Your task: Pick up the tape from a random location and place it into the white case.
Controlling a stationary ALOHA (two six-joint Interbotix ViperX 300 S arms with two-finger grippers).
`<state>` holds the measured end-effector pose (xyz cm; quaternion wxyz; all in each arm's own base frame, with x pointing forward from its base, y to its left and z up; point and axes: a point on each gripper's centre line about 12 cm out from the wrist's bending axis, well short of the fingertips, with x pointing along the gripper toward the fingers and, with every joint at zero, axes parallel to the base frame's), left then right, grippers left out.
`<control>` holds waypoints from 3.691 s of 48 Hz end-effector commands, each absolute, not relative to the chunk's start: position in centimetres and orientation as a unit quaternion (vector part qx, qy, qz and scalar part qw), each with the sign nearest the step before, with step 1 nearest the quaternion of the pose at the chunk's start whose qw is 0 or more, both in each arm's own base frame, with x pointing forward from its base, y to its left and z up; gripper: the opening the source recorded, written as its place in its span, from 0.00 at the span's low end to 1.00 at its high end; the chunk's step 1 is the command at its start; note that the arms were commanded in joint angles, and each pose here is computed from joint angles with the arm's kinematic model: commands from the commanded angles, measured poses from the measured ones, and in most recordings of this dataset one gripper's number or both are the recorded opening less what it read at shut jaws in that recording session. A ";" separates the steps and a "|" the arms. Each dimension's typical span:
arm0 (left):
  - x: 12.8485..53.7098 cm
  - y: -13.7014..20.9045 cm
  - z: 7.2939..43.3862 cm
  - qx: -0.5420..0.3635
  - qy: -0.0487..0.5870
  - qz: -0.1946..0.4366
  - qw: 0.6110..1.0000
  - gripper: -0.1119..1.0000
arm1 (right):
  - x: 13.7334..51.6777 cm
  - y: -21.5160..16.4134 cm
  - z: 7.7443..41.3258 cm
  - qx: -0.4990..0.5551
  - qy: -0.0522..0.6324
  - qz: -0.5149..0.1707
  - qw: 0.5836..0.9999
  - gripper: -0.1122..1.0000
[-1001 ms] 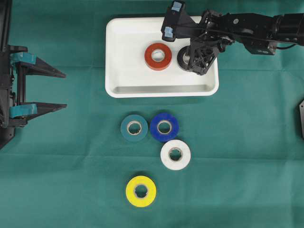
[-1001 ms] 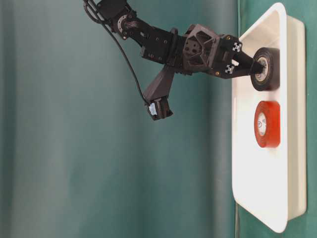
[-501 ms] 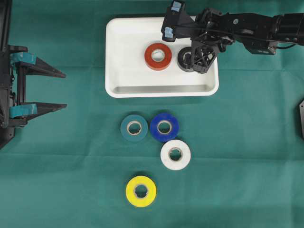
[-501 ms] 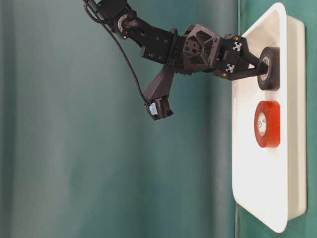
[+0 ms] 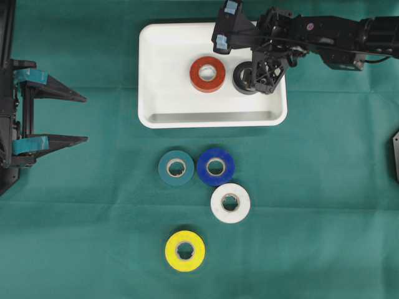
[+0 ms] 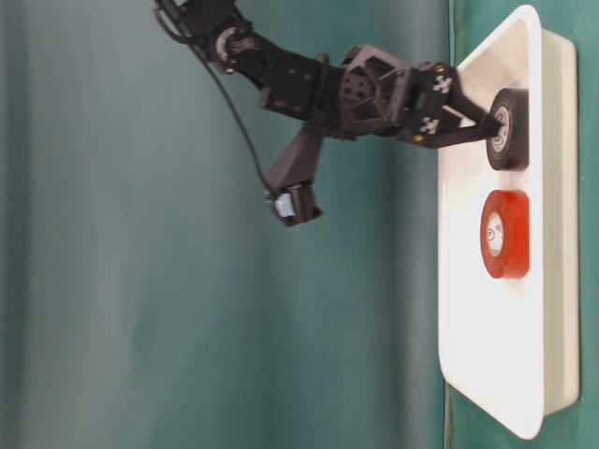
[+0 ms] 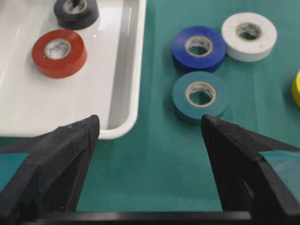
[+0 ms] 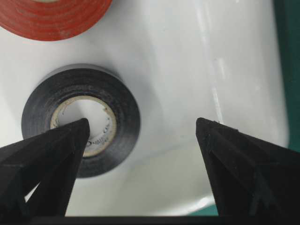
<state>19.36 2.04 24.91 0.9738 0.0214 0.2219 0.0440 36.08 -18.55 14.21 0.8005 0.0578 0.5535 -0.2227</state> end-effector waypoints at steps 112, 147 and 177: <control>19.6 2.0 25.9 0.014 0.205 0.046 0.978 0.85 | 28.4 -3.0 28.9 -0.026 0.292 -0.069 0.953 0.89; 19.6 2.0 25.9 0.014 0.204 0.045 0.978 0.85 | 22.4 -1.9 23.8 0.027 0.221 -0.053 0.974 0.89; 19.6 2.0 25.8 0.014 0.207 0.045 0.977 0.85 | 22.3 -1.9 23.9 0.028 0.216 -0.053 0.974 0.89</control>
